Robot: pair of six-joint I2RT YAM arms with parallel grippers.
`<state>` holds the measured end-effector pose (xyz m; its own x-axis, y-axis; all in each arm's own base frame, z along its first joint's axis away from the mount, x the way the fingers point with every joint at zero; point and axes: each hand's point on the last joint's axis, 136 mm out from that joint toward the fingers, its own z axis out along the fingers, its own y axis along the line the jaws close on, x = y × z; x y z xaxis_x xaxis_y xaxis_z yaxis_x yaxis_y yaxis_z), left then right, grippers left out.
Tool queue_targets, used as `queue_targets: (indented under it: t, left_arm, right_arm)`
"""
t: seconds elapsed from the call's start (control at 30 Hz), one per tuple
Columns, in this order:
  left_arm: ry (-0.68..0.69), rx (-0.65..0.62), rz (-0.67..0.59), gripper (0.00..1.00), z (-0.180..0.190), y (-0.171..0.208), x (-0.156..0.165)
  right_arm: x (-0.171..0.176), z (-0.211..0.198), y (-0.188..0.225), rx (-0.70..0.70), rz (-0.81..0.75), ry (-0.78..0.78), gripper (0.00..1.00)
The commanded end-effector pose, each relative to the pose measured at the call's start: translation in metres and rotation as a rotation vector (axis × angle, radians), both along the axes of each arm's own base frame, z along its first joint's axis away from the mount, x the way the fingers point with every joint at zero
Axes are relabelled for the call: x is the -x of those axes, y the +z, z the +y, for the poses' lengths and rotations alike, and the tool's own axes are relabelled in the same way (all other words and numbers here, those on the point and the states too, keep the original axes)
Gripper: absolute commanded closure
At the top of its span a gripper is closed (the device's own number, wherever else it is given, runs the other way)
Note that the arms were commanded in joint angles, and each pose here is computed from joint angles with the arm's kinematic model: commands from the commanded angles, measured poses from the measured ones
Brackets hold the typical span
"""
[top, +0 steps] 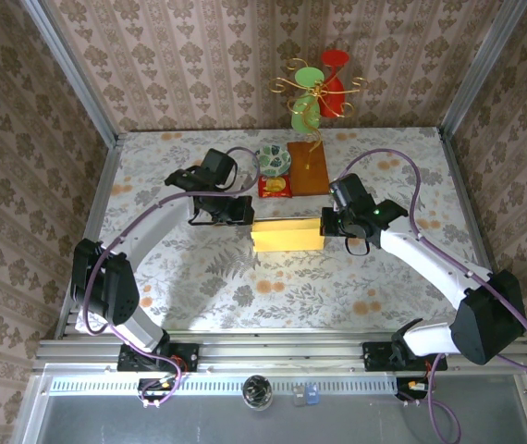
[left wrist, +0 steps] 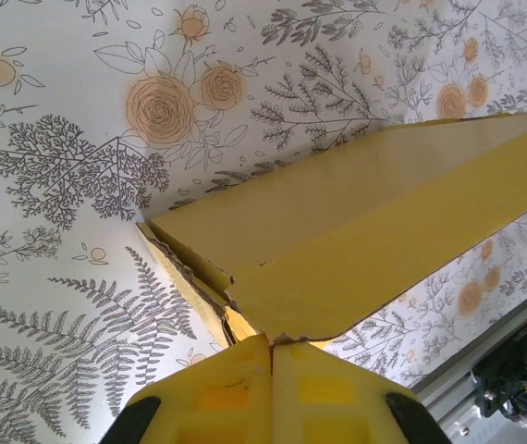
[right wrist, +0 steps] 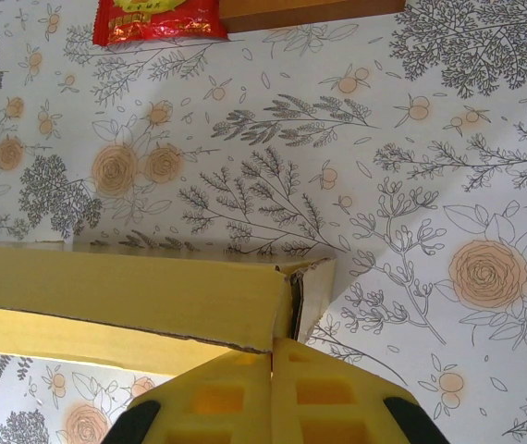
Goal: Fold the paper box
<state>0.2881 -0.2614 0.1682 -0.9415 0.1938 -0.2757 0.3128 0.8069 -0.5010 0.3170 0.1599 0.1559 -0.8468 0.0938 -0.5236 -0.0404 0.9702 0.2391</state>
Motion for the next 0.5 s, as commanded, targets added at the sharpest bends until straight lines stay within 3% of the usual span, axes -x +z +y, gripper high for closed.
queue_targets:
  t: [0.0,0.47]
  left_arm:
    - [-0.021,0.073,0.054,1.0,-0.014,0.0,0.009]
    - [-0.048,0.035,0.017,1.0,-0.004,-0.016,0.014]
  right_arm:
    - [0.004,0.007,-0.005,-0.016,0.037,0.008,1.0]
    - [0.003,0.006,-0.006,-0.012,0.031,0.009,1.0]
